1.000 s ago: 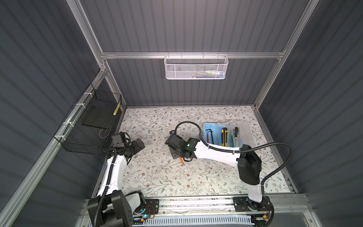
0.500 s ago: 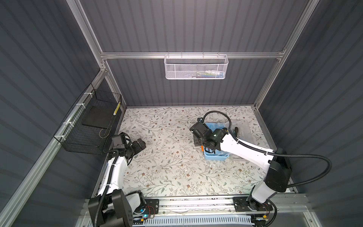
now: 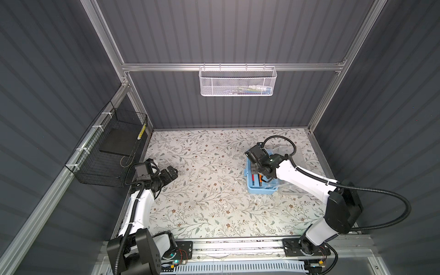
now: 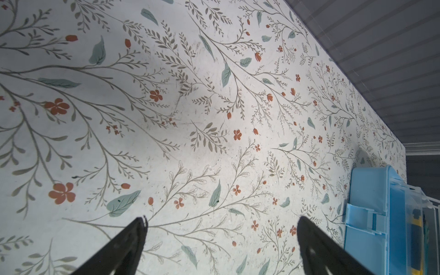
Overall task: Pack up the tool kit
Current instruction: 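Lift the orange-handled hex key and carry it over the blue box, then lower the hex key beside the red one and open the right gripper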
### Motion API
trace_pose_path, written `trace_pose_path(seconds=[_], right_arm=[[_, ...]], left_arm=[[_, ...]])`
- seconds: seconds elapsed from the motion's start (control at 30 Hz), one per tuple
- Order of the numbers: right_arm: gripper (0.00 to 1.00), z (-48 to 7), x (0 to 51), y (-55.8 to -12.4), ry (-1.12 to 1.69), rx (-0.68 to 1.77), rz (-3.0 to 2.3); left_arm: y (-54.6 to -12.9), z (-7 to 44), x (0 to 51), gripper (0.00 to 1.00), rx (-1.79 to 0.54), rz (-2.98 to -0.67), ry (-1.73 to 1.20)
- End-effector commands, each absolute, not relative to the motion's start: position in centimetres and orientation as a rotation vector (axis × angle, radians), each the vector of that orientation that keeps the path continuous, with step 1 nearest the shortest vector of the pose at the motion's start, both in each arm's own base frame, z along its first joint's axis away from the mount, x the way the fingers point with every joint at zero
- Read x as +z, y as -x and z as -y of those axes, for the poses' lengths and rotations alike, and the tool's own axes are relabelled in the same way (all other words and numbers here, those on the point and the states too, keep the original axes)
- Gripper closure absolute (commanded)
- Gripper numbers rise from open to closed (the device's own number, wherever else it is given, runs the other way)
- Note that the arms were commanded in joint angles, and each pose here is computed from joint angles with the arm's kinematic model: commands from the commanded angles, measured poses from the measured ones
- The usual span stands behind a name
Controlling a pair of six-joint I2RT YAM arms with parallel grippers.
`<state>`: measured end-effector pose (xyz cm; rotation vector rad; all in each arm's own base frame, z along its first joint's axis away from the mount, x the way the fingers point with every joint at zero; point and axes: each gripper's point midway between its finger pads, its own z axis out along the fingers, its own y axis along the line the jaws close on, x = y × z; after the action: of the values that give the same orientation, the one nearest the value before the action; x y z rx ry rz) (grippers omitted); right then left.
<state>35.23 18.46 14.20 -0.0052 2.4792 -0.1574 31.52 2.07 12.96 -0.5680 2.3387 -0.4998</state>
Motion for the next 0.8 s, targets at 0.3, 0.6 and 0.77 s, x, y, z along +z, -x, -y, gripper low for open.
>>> trace_pose_path(seconds=[0.3,0.6,0.77], right_arm=[[1.00,-20.1,10.2,-38.1,0.026,-0.153,-2.525],[1.00,-19.9,7.2,-38.9,0.007,-0.161,-2.573],[1.00,-19.4,6.0,-39.0,-0.007,-0.173,-2.598]], left_arm=[[-31.2,-2.2,12.5,0.01,-0.533,-2.342,0.600],[-31.2,-2.1,12.6,0.01,-0.536,-2.343,0.593],[-31.2,-2.0,12.2,0.01,-0.540,-2.348,0.594]])
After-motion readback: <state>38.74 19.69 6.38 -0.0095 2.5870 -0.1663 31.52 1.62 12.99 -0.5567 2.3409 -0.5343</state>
